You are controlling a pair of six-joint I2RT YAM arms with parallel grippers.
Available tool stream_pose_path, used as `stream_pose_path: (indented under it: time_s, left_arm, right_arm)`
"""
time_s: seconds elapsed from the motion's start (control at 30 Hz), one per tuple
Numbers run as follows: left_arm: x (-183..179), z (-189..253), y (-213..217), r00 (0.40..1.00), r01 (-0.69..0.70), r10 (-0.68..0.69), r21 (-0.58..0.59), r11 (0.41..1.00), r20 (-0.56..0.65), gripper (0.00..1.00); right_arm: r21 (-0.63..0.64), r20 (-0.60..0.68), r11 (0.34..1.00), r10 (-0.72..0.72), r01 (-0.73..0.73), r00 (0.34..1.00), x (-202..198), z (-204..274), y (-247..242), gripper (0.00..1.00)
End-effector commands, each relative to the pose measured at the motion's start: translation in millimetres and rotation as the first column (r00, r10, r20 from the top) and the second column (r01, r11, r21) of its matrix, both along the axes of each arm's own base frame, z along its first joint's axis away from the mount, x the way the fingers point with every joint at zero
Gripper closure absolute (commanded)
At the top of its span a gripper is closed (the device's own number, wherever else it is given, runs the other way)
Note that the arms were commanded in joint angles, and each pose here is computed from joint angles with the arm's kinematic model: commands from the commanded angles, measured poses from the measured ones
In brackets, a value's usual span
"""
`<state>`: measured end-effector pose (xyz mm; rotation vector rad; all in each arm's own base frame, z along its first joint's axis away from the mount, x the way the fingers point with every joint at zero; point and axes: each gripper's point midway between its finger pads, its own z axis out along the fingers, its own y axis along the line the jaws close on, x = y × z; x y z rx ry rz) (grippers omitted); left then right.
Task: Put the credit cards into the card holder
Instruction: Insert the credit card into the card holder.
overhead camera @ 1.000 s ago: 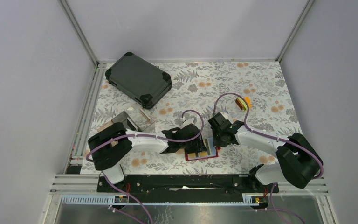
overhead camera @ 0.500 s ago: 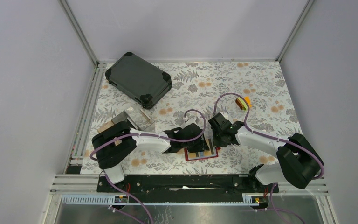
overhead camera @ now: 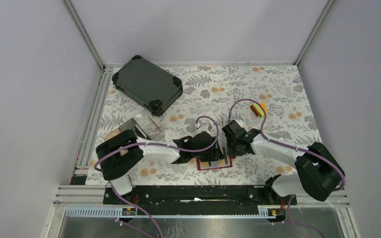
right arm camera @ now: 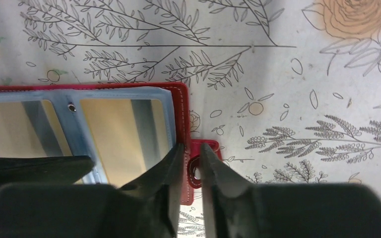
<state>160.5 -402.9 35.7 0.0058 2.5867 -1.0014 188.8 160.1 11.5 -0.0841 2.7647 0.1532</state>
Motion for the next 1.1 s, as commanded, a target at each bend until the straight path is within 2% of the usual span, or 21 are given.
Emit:
stream_pose_path:
  time_s: [0.0,0.07,0.17,0.37,0.6,0.8,1.07]
  left_arm:
    - [14,47,3,0.989,-0.015,0.025,-0.065,0.998,0.143,0.46]
    - [17,53,16,0.984,-0.035,0.040,-0.030,0.999,0.174,0.41]
    - [20,57,37,0.978,-0.070,0.066,0.016,0.997,0.200,0.32]
    - [12,38,64,0.987,-0.084,0.070,0.090,0.992,0.144,0.28]
    - [12,21,82,0.985,-0.133,0.113,0.156,0.979,0.131,0.29]
    - [14,12,86,0.985,-0.145,0.123,0.181,0.973,0.123,0.39]
    - [13,1,90,0.986,-0.148,0.128,0.212,0.966,0.107,0.50]
  right_arm:
    - [-0.054,0.034,0.998,-0.027,0.029,0.999,4,14,-12,0.68]
    - [-0.060,0.065,0.998,-0.033,0.037,0.997,7,25,-15,0.57]
    - [-0.030,0.106,0.999,-0.036,0.039,0.994,10,41,-14,0.48]
    - [0.083,0.110,0.996,-0.031,0.022,0.993,2,51,-1,0.41]
    - [0.241,0.028,0.967,0.080,-0.084,0.996,-16,36,32,0.56]
    - [0.182,-0.004,0.982,0.049,-0.048,0.999,-18,17,21,0.63]
    - [0.188,-0.012,0.981,0.038,-0.035,0.999,-21,11,20,0.74]
